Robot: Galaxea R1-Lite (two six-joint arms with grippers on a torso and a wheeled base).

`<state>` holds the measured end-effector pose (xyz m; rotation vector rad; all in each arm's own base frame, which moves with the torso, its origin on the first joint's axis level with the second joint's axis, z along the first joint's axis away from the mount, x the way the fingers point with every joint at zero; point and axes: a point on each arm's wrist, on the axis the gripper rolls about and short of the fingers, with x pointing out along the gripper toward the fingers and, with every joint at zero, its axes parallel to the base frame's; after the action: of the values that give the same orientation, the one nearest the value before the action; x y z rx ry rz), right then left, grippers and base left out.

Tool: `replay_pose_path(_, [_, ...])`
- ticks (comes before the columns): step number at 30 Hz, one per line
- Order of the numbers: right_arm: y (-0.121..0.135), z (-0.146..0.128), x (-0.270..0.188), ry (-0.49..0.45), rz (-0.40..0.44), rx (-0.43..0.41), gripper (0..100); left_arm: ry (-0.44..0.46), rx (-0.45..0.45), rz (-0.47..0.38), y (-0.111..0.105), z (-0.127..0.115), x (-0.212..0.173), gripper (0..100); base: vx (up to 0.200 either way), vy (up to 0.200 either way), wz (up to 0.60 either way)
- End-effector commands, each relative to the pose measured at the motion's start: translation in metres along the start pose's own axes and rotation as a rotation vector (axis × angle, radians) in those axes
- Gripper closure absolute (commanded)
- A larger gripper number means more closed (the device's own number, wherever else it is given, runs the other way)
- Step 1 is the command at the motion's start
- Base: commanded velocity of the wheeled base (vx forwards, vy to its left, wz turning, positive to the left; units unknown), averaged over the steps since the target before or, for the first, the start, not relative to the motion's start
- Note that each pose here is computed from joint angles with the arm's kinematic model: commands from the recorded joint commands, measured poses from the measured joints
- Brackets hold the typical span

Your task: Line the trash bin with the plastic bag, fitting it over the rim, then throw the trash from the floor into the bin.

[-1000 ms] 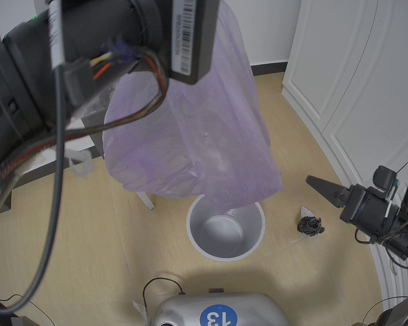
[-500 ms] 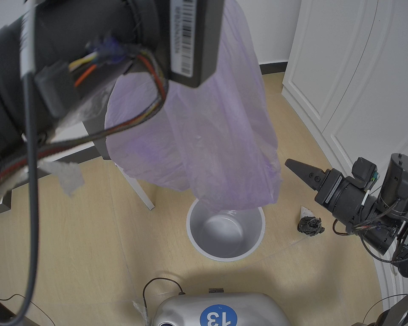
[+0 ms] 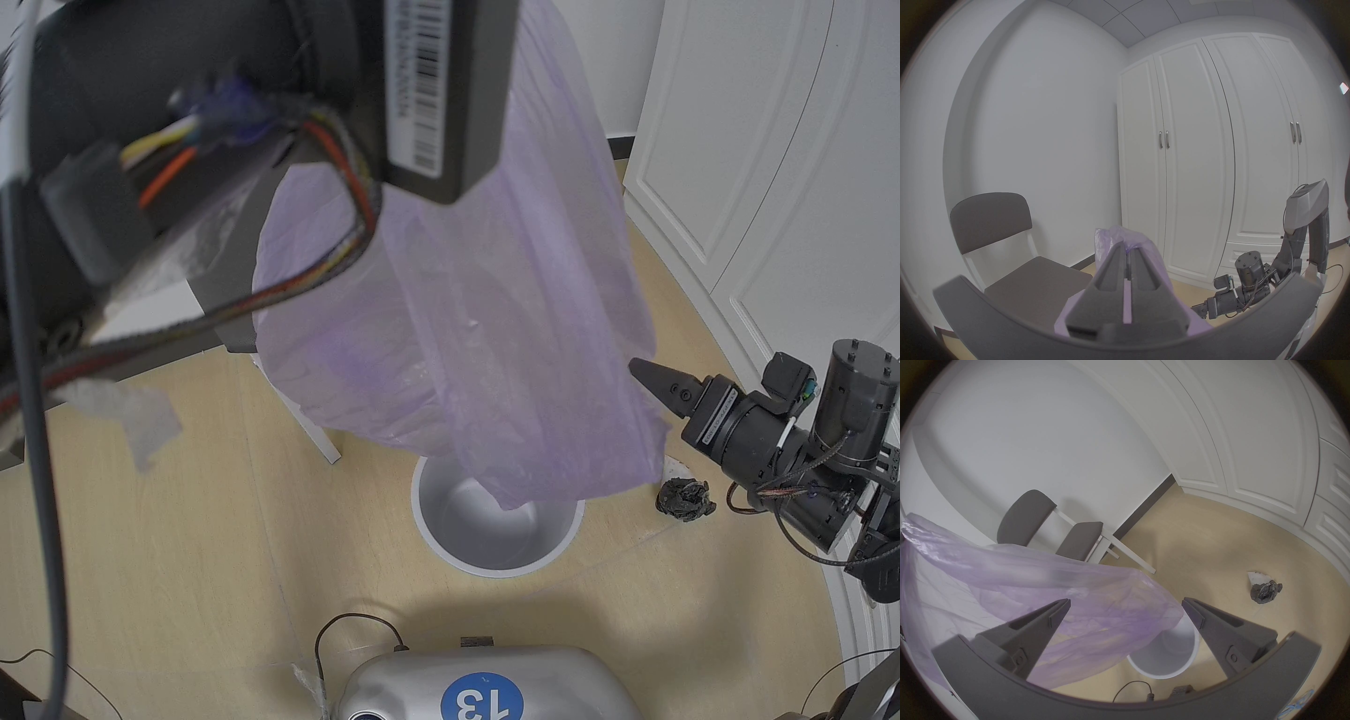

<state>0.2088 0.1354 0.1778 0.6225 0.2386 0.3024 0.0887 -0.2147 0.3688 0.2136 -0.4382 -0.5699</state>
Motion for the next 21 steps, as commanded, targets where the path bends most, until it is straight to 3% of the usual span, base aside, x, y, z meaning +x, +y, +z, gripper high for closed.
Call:
replay_pose_path(1, [-0.012, -0.002, 0.006, 0.021, -0.045, -0.017, 0, 0.001, 0.001, -0.003, -0.002, 0.000, 0.001, 100, 0.000, 0.000, 0.00])
replay_pose_path(9, [-0.031, -0.005, 0.016, 0.090, -0.057, -0.016, 0, -0.007, -0.005, -0.011, -0.005, 0.001, 0.001, 100, 0.000, 0.000, 0.00])
replay_pose_path(12, [-0.036, -0.008, 0.022, 0.118, -0.055, 0.027, 0, -0.009, -0.007, -0.013, -0.005, 0.002, 0.001, 100, 0.000, 0.000, 0.00])
replay_pose_path(21, [-0.038, -0.014, 0.018, 0.193, 0.053, 0.129, 0, -0.017, -0.014, -0.023, -0.007, 0.004, -0.001, 100, 0.000, 0.000, 0.00])
